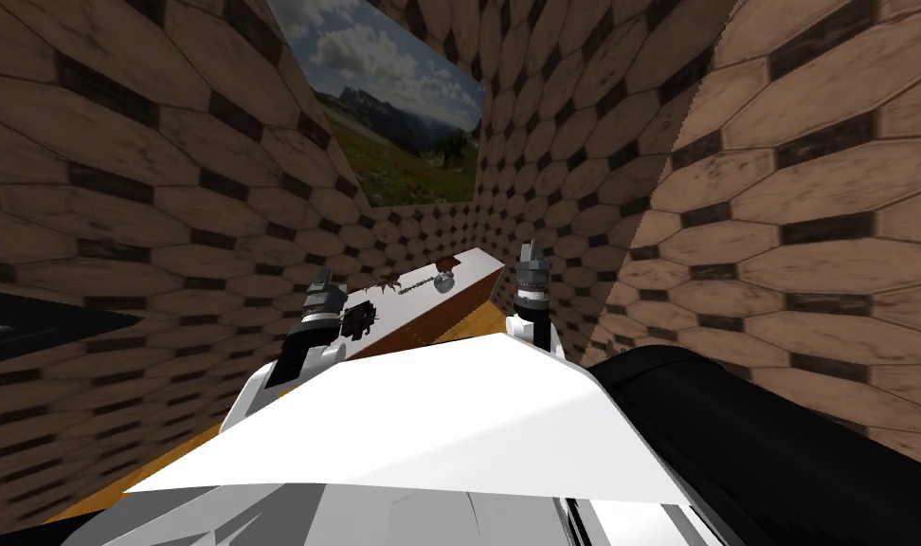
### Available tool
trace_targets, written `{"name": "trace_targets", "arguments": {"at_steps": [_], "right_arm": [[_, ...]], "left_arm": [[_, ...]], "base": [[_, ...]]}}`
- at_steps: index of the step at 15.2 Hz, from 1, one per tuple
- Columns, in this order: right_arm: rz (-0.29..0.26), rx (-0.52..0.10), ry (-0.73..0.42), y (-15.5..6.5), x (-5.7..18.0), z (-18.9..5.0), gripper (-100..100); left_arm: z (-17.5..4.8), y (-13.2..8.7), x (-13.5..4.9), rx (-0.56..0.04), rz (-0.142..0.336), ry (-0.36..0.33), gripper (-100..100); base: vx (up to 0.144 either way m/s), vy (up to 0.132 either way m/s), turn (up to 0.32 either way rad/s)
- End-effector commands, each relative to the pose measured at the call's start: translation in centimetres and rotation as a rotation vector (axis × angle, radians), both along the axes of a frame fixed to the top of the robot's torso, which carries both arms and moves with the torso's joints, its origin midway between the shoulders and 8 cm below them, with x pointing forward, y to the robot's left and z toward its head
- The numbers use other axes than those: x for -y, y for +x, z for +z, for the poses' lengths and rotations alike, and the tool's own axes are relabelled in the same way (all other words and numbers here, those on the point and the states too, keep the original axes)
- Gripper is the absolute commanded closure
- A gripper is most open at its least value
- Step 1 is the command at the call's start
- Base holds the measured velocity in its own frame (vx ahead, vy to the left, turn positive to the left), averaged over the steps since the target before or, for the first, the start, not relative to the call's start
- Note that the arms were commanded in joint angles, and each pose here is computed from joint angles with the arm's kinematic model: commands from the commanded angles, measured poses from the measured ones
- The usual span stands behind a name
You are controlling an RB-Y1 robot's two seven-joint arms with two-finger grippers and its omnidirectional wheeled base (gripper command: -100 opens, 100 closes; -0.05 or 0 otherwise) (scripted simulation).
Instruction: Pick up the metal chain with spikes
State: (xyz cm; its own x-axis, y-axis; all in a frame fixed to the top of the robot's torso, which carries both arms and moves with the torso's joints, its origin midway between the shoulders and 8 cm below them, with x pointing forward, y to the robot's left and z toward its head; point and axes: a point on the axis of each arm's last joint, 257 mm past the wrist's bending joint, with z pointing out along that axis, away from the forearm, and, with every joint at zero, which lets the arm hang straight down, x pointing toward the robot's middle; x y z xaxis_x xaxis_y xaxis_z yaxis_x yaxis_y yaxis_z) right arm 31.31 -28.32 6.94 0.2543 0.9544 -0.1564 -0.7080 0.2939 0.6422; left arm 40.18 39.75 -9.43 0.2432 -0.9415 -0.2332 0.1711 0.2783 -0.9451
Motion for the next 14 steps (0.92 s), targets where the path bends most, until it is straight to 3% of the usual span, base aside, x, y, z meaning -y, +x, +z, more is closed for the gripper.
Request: {"name": "trace_targets", "arguments": {"at_steps": [1,3,4,5,8,10,11,14], "right_arm": [[0.0,0.0,0.0,0.0,0.0,0.0,0],[0.0,0.0,0.0,0.0,0.0,0.0,0],[0.0,0.0,0.0,0.0,0.0,0.0,0],[0.0,0.0,0.0,0.0,0.0,0.0,0],[0.0,0.0,0.0,0.0,0.0,0.0,0],[0.0,0.0,0.0,0.0,0.0,0.0,0],[0.0,0.0,0.0,0.0,0.0,0.0,0],[0.0,0.0,0.0,0.0,0.0,0.0,0]], "left_arm": [[-1.9,0.3,-2.1,-0.058,0.038,-0.026,-100],[-2.4,0.3,-2.2,-0.075,0.045,-0.031,-100],[-3.7,0.4,-3.9,-0.112,0.074,-0.05,-100],[-4.0,0.4,-4.0,-0.124,0.079,-0.054,-100],[-6.6,0.2,-7.4,-0.201,0.143,-0.101,-100],[-7.2,0.1,-7.6,-0.222,0.152,-0.108,-100],[-8.6,-0.1,-9.4,-0.259,0.187,-0.136,-100],[-10.4,-0.6,-11.2,-0.312,0.229,-0.171,-100]], "base": [[-0.024,-0.006,-0.293],[-0.011,-0.004,-0.145],[-0.008,-0.009,-0.155],[-0.006,-0.021,-0.216],[0.046,-0.033,-0.399],[0.011,-0.003,-0.115],[-0.001,-0.008,-0.203],[-0.001,-0.004,-0.28]]}}
